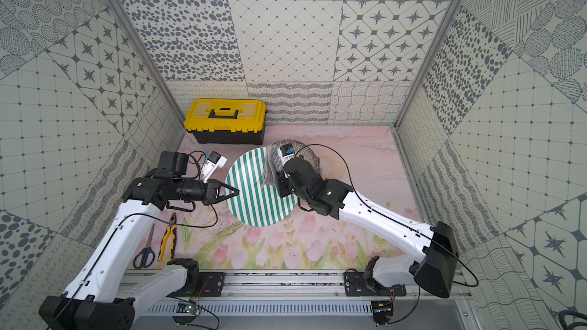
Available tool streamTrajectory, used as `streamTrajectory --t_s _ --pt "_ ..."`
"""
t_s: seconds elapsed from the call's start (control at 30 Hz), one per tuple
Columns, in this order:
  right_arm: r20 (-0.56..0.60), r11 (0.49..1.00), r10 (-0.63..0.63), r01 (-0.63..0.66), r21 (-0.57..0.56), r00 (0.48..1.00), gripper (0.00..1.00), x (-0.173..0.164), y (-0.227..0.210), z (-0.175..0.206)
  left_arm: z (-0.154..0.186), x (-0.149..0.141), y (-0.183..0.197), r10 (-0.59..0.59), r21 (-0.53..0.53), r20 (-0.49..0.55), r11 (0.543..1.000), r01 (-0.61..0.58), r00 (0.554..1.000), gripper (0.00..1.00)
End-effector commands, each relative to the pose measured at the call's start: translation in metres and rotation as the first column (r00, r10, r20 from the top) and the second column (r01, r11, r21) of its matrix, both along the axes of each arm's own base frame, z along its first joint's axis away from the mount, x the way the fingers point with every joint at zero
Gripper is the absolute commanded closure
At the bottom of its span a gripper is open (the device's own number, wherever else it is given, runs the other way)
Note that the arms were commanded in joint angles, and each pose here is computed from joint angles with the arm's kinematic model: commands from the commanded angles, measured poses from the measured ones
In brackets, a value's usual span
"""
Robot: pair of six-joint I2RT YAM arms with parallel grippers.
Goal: Wipe the wet plate dry
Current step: Wipe the plate with towel.
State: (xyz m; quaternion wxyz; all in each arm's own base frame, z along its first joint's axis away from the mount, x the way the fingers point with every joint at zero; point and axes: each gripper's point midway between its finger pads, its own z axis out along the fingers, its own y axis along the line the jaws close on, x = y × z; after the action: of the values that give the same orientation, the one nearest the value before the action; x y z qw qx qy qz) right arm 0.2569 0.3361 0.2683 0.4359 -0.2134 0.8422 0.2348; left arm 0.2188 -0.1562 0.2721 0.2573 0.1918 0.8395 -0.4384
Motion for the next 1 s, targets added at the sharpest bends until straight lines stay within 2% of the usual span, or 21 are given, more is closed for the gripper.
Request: streamTrajectory --t_s 0.0,0.1,0.23,0.43,0.5,0.6,0.73,0.87,0.97 --pt "0.009 0.987 0.155 -0.155 -0.034 0.988 1.0 -0.027 0.051 -0.01 0.063 -0.015 -0.027 -0.2 -0.22 0.234 0.942 0.252 0.951 1.0" --pt "-0.008 0.978 0.206 -0.206 -0.023 0.979 1.0 -0.039 0.075 -0.012 0.063 -0.013 -0.028 -0.199 -0.217 0.236 0.943 0.251 0.951 1.0" --pt "-0.012 0.989 0.143 -0.144 -0.029 0.99 1.0 -0.028 0.065 -0.017 0.067 -0.014 -0.029 -0.2 -0.216 0.241 0.943 0.253 0.95 1.0" --pt "-0.097 0.998 -0.057 0.06 0.027 0.994 1.0 0.01 -0.021 -0.035 0.073 -0.017 -0.029 -0.2 -0.211 0.254 0.943 0.256 0.946 1.0" --pt "-0.097 0.993 -0.111 0.114 0.027 0.989 1.0 0.017 -0.052 -0.039 0.074 -0.017 -0.029 -0.201 -0.213 0.254 0.943 0.257 0.946 1.0" --pt "-0.07 0.989 -0.148 0.149 0.018 0.987 1.0 0.019 -0.072 -0.036 0.075 -0.017 -0.03 -0.2 -0.211 0.255 0.943 0.256 0.946 1.0" --pt "-0.066 0.997 -0.065 0.067 0.025 0.996 1.0 0.009 -0.051 -0.029 0.075 -0.012 -0.03 -0.189 -0.21 0.254 0.947 0.245 0.949 1.0" --pt "0.0 0.996 0.079 -0.079 -0.049 0.997 1.0 -0.018 0.006 -0.025 0.074 -0.005 -0.03 -0.176 -0.213 0.247 0.949 0.23 0.953 1.0" --pt "-0.003 0.98 0.191 -0.191 -0.051 0.981 1.0 -0.038 0.053 -0.021 0.072 -0.001 -0.03 -0.166 -0.21 0.243 0.953 0.219 0.956 1.0"
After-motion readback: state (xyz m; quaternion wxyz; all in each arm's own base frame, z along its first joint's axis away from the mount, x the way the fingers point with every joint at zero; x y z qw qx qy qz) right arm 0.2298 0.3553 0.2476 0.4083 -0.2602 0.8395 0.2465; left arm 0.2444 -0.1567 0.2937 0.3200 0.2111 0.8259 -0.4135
